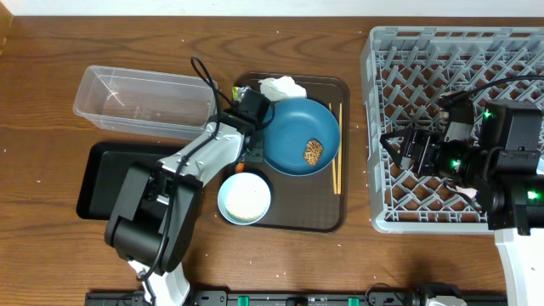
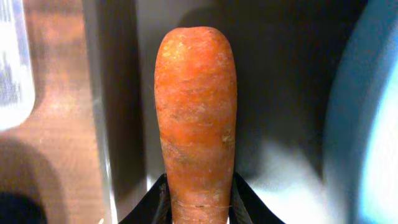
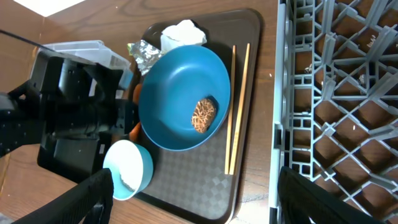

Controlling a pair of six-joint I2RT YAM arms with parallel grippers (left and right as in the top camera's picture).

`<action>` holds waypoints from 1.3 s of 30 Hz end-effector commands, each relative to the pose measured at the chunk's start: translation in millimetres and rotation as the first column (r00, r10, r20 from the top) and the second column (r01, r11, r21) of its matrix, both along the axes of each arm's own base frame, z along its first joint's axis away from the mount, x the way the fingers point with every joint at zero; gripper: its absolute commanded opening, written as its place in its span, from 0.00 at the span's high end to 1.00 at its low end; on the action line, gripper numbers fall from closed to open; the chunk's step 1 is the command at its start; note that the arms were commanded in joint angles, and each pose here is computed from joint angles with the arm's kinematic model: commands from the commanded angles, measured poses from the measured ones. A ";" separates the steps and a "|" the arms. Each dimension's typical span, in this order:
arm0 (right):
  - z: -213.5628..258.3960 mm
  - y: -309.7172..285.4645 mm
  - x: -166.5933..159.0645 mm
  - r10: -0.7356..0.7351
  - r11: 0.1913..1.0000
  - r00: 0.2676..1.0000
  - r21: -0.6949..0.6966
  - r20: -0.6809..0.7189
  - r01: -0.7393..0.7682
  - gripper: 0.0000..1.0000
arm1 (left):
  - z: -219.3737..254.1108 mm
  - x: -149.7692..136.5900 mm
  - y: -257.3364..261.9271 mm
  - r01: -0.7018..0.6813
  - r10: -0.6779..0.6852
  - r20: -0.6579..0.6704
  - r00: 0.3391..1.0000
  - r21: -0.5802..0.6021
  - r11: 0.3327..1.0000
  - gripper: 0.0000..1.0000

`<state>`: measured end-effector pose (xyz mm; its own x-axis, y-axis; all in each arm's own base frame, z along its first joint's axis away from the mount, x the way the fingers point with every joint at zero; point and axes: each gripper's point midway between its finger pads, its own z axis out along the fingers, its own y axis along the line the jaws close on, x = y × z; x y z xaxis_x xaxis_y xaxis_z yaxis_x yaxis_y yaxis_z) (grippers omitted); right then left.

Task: Sort waste into correct bins and load items into the dishwasher rack
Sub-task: 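Move the carrot left and drop it onto the black tray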

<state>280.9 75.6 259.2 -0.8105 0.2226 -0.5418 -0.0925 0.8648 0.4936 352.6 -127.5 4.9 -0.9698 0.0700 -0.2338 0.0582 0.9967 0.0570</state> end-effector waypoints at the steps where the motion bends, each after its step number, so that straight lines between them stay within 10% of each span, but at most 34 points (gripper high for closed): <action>1: 4.2 2.6 -0.3 0.021 1.000 1.000 -0.013 0.018 -0.021 0.23 | 27.7 4.1 7.7 -0.026 0.028 0.045 0.999 -0.031 0.999 0.76; 19: 9.2 1.0 6.5 0.013 1.000 0.998 -0.021 0.055 -0.012 0.23 | 115.1 -48.5 120.9 -0.437 0.440 0.050 0.896 -0.070 0.897 0.80; 28: 10.9 1.1 8.3 0.014 1.000 0.998 -0.020 0.065 -0.012 0.23 | 43.4 -108.5 200.4 -0.873 0.861 -0.148 0.486 -0.044 0.485 0.88; 33: 11.5 1.1 9.0 0.014 1.000 0.997 -0.020 0.070 -0.012 0.23 | 29.9 -110.6 219.5 -0.921 0.907 -0.166 0.388 -0.117 0.372 0.91; 39: 12.2 1.0 9.6 0.014 1.000 0.997 -0.021 0.074 -0.012 0.19 | 32.5 -108.6 217.1 -0.884 0.866 -0.180 0.466 -0.148 0.444 0.39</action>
